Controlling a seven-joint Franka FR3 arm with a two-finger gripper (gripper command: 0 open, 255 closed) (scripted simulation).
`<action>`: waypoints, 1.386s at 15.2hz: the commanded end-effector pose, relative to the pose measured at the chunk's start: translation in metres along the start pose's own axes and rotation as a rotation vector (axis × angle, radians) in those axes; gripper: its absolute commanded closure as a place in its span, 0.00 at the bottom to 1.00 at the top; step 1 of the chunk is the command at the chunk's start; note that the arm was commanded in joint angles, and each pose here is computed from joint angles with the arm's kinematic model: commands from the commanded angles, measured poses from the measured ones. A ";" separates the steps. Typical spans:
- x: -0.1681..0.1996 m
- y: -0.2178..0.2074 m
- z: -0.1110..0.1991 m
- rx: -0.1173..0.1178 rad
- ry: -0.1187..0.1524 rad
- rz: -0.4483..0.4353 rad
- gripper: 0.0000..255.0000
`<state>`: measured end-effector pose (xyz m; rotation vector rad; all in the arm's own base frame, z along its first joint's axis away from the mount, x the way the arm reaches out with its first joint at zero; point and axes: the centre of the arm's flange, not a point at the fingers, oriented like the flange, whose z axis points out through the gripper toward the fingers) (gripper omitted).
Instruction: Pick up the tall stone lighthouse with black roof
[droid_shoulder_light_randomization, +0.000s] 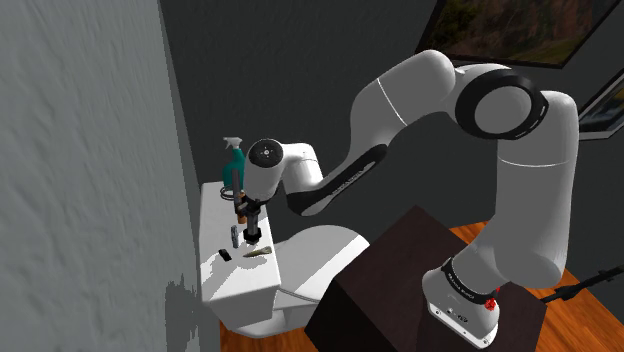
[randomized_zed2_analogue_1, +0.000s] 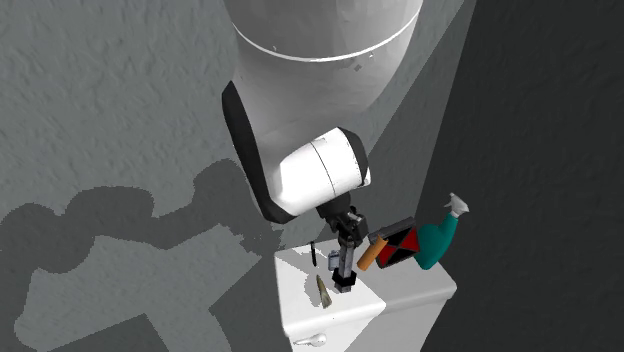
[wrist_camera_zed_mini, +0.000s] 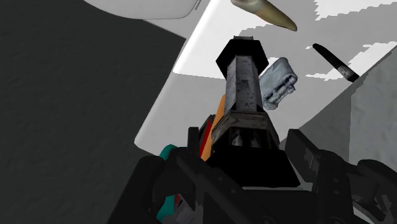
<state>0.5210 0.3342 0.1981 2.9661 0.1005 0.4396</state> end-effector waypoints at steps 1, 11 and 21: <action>-0.001 0.000 0.001 -0.001 -0.003 0.000 1.00; 0.010 0.007 -0.033 -0.001 -0.003 0.000 1.00; 0.022 0.013 -0.074 -0.001 -0.003 0.000 1.00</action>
